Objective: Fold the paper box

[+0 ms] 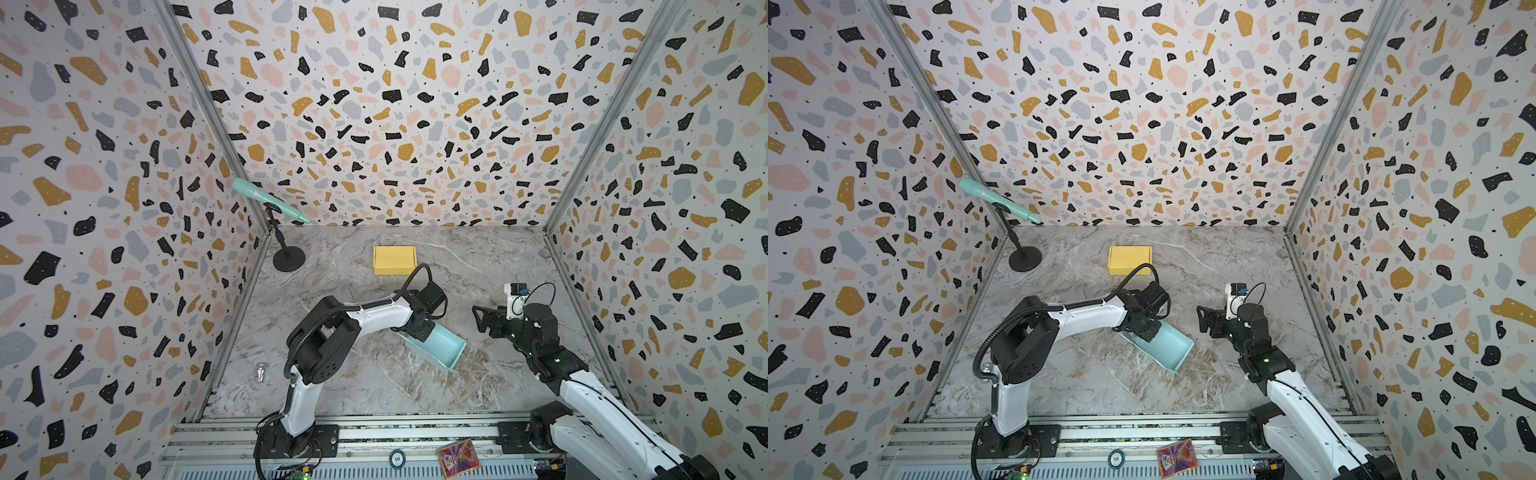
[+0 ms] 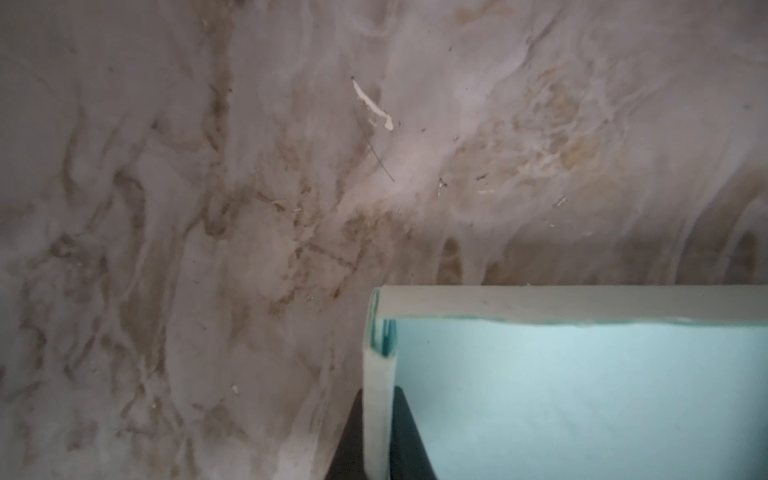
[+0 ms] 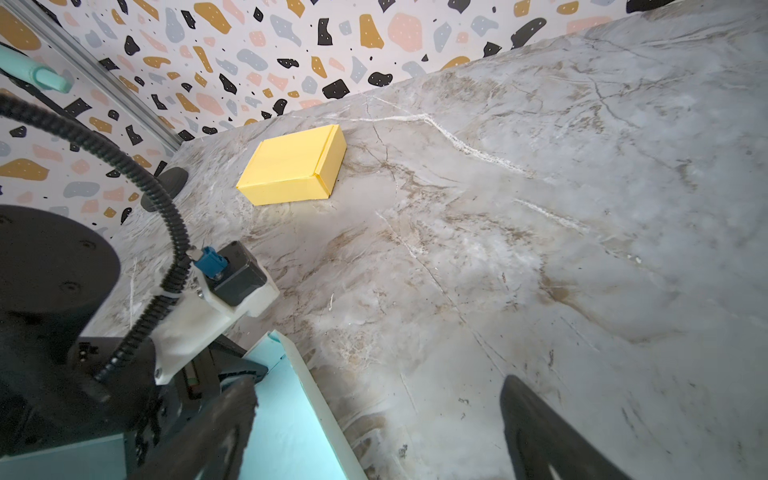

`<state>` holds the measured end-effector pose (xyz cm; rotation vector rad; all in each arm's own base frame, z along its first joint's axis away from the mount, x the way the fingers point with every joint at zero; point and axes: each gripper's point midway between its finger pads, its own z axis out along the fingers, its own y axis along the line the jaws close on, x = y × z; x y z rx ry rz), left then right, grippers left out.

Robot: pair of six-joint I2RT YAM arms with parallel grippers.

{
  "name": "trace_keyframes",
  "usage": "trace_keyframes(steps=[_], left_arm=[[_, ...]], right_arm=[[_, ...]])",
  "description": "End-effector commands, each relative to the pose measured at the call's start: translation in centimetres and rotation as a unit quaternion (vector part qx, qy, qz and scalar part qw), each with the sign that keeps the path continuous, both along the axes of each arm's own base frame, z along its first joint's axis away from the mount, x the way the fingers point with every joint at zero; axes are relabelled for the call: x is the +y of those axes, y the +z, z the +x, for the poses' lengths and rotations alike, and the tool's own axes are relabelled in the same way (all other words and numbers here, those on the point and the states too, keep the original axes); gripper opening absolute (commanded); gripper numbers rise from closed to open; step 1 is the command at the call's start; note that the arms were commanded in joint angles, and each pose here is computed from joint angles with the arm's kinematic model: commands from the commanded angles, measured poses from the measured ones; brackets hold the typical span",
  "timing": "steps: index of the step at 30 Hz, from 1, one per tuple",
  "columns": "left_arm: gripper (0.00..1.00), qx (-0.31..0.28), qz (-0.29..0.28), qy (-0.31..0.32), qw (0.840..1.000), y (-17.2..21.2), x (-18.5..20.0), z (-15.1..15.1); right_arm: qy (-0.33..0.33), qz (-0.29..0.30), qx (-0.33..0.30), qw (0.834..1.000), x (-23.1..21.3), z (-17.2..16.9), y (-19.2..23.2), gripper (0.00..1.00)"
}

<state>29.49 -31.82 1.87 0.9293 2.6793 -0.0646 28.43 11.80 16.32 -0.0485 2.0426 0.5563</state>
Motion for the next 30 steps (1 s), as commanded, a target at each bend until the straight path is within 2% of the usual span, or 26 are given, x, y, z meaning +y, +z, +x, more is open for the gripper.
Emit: trace_keyframes(steps=[1,7,13,30], left_arm=[[0.13,0.027,0.080,0.005,0.996,-3.2,3.2,-1.2],[0.20,0.022,0.086,0.006,0.996,-3.3,3.2,-0.9],[0.21,0.020,0.088,0.007,0.996,-3.2,3.3,-0.7],[0.34,0.009,0.061,0.004,0.998,-1.2,1.8,0.0]], right_arm=[[0.012,0.002,-0.021,1.000,0.1,0.0,1.1,0.93],[0.007,0.004,-0.027,1.000,-0.3,-0.2,1.3,0.92],[0.010,0.003,-0.022,1.000,-0.3,0.1,0.8,0.92],[0.013,0.009,-0.022,1.000,-0.3,0.1,1.2,0.92]])
